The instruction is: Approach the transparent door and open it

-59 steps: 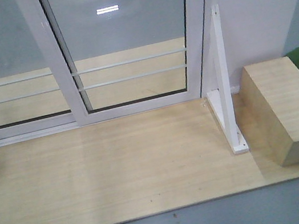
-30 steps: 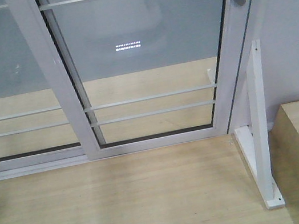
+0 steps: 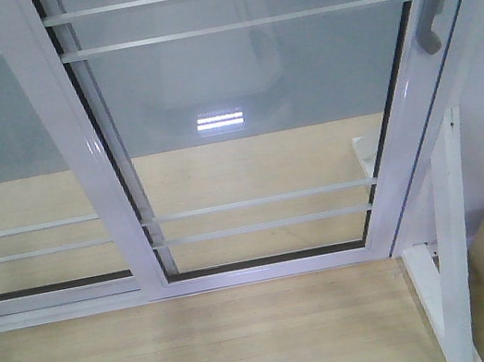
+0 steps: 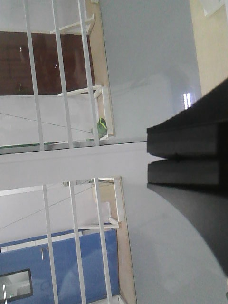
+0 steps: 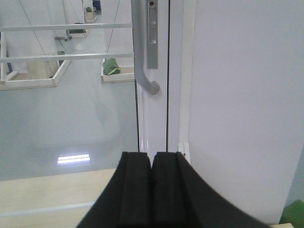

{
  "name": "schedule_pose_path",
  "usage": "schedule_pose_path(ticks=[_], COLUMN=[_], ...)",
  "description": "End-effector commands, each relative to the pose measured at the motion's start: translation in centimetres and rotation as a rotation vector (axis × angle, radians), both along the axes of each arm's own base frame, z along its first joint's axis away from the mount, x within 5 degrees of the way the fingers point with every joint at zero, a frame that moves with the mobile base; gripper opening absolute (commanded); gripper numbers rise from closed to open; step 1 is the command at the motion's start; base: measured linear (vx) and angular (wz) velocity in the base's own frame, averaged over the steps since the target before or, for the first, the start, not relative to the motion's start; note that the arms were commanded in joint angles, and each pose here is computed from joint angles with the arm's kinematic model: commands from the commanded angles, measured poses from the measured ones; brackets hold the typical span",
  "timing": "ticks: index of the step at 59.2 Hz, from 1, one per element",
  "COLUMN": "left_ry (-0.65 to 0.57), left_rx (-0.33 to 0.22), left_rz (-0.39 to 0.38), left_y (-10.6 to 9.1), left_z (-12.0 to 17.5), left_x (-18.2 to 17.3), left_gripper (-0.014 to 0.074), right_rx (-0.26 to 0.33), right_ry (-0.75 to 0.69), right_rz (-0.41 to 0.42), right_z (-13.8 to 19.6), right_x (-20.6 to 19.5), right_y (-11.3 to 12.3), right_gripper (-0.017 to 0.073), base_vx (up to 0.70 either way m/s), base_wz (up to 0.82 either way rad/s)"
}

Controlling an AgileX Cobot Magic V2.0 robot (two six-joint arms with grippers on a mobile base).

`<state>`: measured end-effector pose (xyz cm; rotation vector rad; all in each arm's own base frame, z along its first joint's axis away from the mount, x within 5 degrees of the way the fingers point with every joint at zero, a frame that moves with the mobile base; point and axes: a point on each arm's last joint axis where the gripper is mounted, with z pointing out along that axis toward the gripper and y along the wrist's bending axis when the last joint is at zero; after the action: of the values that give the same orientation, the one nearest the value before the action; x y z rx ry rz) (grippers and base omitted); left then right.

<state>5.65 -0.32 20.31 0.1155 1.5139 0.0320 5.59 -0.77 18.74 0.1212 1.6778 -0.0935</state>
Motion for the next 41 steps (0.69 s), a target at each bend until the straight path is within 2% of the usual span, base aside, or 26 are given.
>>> schedule_pose_path(ticks=[1, 41], left_ry=[-0.065, -0.065], left_rx=[-0.017, -0.017], left_rz=[-0.006, -0.006], left_y=[-0.03, -0.03], left_z=[-0.24, -0.24], left_x=[-0.01, -0.01], left_gripper=[-0.0006, -0.0006], right_rx=[-0.016, -0.016], right_ry=[-0.08, -0.08], right_rz=[-0.004, -0.005], right_z=[0.35, 0.35], right_x=[0.0, 0.0], right_y=[-0.02, -0.03], right_gripper=[-0.0008, -0.0008], base_vx=[0.23, 0.1], base_wz=[0.01, 0.01])
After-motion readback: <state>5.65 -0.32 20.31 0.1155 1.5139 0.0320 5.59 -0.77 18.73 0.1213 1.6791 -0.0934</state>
